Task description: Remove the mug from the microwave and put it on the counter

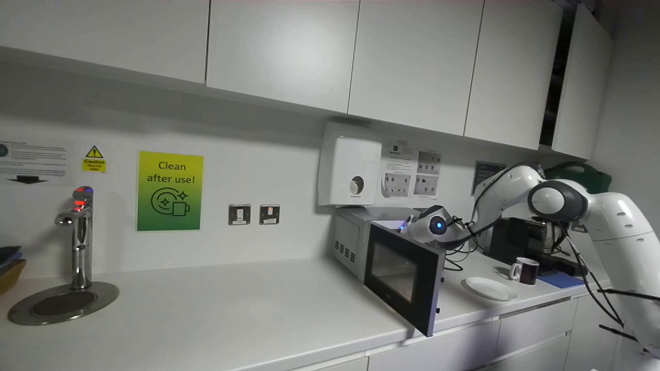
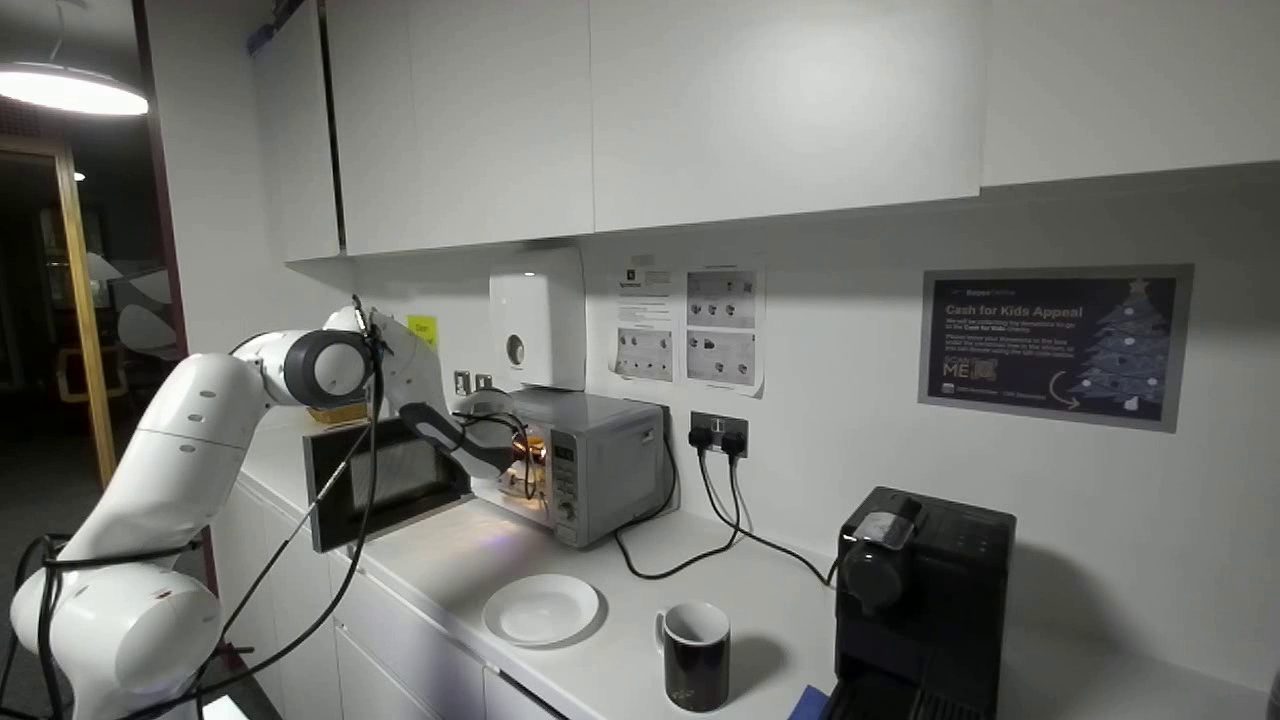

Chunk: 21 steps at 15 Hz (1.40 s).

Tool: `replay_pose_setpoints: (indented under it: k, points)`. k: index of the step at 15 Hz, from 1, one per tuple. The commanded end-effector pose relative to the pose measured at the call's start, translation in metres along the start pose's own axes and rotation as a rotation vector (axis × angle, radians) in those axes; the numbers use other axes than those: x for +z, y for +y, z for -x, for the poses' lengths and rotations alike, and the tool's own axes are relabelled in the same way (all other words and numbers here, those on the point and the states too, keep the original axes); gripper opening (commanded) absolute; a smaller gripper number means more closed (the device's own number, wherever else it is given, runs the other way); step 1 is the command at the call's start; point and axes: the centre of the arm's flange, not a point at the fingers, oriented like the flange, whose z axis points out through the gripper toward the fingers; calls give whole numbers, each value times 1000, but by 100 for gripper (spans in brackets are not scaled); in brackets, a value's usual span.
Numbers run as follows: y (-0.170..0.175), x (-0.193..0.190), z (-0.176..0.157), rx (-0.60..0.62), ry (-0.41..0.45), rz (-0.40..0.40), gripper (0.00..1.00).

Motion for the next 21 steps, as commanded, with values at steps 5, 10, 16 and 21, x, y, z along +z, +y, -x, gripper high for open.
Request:
replay_pose_setpoints:
  k: [5, 10, 16, 21]
  points:
    - [5, 8, -7, -16, 28, 1, 2]
    - [1, -7, -3, -17, 18, 0, 2]
    - [-6, -33, 6, -35, -6, 9, 2]
    - [-11, -55, 12, -47, -7, 10, 2]
